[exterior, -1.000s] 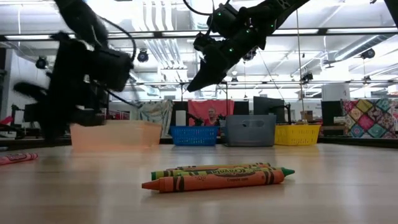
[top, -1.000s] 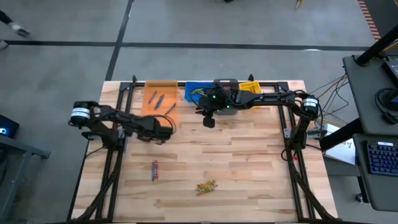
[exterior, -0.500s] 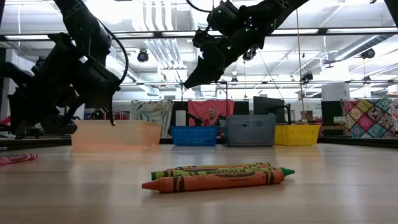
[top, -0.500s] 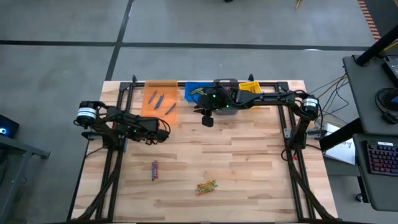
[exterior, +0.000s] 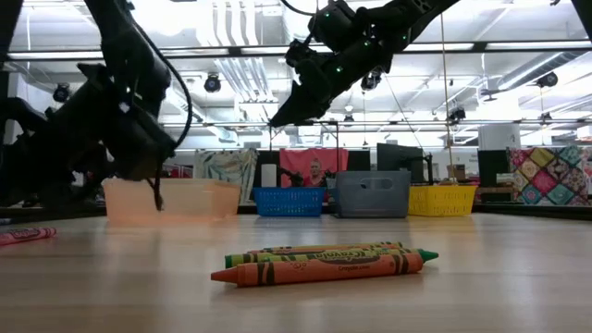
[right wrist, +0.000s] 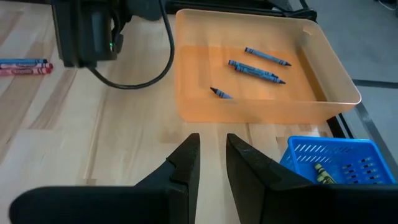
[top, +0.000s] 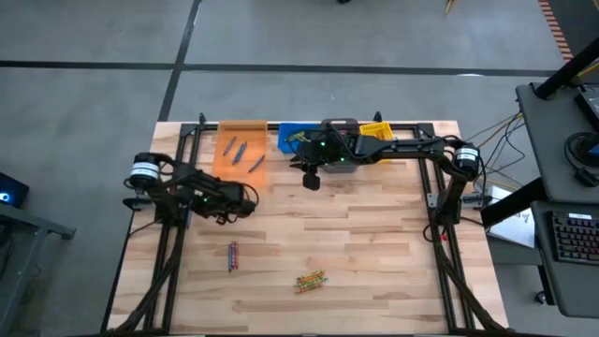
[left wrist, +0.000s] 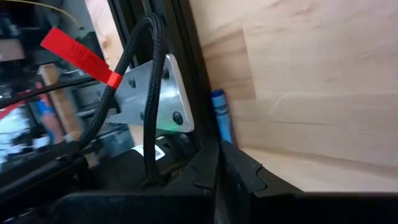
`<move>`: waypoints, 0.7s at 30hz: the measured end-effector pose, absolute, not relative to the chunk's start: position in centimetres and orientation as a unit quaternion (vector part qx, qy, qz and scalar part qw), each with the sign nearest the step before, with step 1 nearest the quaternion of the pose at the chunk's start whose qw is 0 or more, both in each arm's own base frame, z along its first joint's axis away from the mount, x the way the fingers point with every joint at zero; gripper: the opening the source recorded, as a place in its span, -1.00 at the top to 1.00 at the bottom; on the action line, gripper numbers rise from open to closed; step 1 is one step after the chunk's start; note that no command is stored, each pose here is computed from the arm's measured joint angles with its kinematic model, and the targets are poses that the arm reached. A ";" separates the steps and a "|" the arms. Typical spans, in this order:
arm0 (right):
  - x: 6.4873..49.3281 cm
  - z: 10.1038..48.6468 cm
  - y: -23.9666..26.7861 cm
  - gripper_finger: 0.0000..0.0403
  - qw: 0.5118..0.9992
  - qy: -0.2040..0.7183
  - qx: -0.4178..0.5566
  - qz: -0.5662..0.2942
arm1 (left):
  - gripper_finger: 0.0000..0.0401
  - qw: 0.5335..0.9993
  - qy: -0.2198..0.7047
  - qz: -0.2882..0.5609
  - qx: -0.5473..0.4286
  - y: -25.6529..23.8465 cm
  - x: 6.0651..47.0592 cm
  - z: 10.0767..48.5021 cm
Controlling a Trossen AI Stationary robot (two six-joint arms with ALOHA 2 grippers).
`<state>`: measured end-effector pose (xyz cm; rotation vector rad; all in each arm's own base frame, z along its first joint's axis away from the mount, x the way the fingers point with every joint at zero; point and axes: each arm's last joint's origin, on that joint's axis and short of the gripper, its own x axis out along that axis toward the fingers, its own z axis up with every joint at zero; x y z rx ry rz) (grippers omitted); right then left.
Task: Sort crayons
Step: Put the blue crayon into the orange bin
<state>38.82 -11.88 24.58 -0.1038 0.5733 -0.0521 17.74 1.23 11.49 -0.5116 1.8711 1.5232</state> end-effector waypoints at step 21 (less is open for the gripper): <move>38.8 24.6 -11.9 0.66 0.957 0.284 -0.057 -0.024 | 1.00 0.358 0.718 0.556 -0.216 0.9 17.7 12.4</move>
